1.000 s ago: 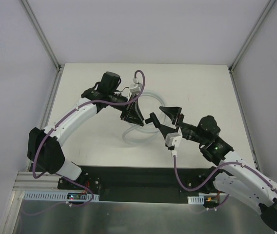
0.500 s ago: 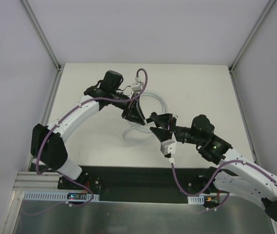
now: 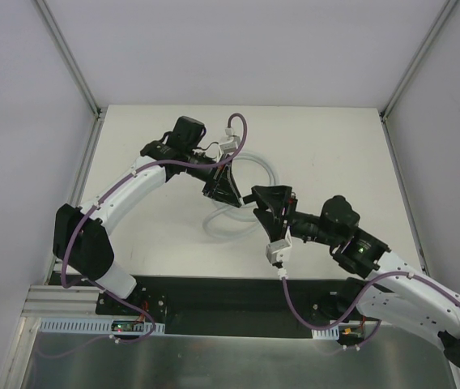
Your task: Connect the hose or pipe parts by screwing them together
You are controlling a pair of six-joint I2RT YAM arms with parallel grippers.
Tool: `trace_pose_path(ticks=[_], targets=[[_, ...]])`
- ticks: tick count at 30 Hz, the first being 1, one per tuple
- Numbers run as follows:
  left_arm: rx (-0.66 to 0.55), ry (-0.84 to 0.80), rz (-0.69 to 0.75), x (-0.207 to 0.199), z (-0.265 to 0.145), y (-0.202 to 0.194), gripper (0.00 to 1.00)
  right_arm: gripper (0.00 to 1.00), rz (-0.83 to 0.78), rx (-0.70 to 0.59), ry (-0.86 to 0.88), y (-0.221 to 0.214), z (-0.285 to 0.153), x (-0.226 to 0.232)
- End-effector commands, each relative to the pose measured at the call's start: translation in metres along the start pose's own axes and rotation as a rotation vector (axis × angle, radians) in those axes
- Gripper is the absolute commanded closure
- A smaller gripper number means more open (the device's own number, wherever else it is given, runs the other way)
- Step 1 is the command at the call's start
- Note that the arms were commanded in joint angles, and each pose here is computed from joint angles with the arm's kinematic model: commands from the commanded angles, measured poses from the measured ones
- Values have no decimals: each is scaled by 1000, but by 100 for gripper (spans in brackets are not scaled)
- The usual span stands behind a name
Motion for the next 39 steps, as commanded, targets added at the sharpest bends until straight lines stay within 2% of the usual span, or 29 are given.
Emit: trace_pose_path(ticks=[1,14,18,23,26,29,30,32,33,36,39], targets=[[-2,-98,49,-21,-2,11,100,20,-83,51,36,-2,-4,4],[-8,-78,42,-21,-3,14,100,20,-94,79,94,3,-4,19],[-3,-85,32,-19,-2,11,100,20,-140,155,61,-7,1,19],[1,-88,15,-18,-2,8,100,24,-180,170,29,-11,9,13],[2,-87,11,-18,-2,7,100,31,-205,174,35,-13,11,10],[4,-64,0,-14,-2,6,100,45,-213,179,44,-13,11,10],[7,-61,-2,-13,-2,6,100,54,-213,170,41,-12,11,9],[6,-41,-6,-11,-2,7,100,63,-198,169,50,-12,11,9],[6,-32,-2,-10,-2,8,100,71,-193,171,63,-13,10,11],[-1,59,12,-7,-4,11,100,83,-98,136,73,-9,10,10],[-5,142,47,-3,-5,14,100,89,10,101,109,-5,12,8]])
Point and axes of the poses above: each gripper's point midway between its finger pads, its own z axis out along the fingers, its own x axis along the line the jaws close on, y = z × x, the point moved 8 cm from there along -z, back along the fingers, and after that the axes turned 14 degrees about -z, right-handed, at the moved point
